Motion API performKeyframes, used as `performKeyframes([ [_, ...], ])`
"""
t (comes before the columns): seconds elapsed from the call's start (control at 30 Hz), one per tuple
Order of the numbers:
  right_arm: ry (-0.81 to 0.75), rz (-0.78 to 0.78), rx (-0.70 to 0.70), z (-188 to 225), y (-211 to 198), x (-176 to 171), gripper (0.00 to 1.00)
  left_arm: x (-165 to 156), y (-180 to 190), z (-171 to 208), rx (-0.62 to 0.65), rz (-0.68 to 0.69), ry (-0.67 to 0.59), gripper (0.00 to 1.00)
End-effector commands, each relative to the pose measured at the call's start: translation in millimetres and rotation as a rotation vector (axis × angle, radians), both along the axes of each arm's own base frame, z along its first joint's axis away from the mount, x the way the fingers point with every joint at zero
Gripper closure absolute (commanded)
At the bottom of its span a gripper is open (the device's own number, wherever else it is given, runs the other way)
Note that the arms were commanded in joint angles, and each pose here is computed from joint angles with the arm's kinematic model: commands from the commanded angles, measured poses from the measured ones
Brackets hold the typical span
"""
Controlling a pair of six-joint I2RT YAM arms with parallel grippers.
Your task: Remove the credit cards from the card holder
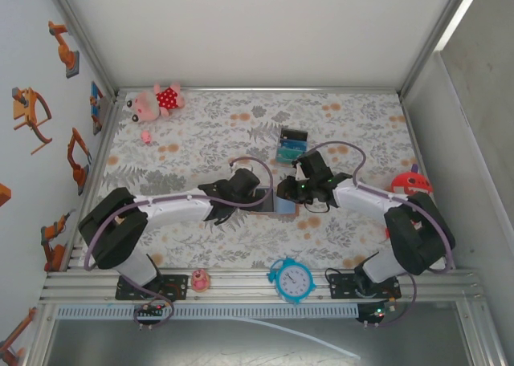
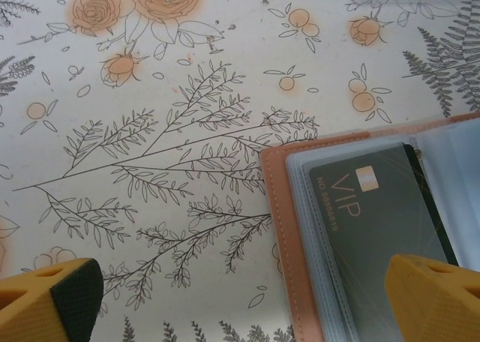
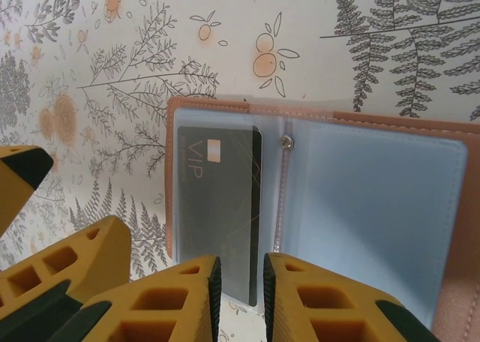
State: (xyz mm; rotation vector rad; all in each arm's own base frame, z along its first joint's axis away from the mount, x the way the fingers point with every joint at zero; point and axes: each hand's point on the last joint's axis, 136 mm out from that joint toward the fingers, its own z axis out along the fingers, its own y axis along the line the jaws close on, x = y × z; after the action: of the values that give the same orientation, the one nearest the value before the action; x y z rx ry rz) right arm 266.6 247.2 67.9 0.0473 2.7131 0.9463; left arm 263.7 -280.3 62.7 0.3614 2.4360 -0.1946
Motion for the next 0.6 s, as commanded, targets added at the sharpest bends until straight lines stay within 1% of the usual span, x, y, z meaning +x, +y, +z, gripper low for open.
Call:
performKeyframes([
  [0.0,0.019,-0.011,0.013,-6,0,0,0.78,9,-9,0,-0.027,0.012,0.008,0.07],
  [0.17,0.029,-0.007,0.0,-12,1,-3,0.79,11,-13,-11,-0.051,0.008,0.054,0.1],
  [0.27,0.038,-0.004,-0.001,-16,3,-4,0.78,11,-13,-16,-0.051,0.006,0.072,0.14],
  [0.57,0.061,-0.002,0.043,-25,14,-2,0.79,7,-14,-31,-0.023,-0.019,0.122,0.21],
])
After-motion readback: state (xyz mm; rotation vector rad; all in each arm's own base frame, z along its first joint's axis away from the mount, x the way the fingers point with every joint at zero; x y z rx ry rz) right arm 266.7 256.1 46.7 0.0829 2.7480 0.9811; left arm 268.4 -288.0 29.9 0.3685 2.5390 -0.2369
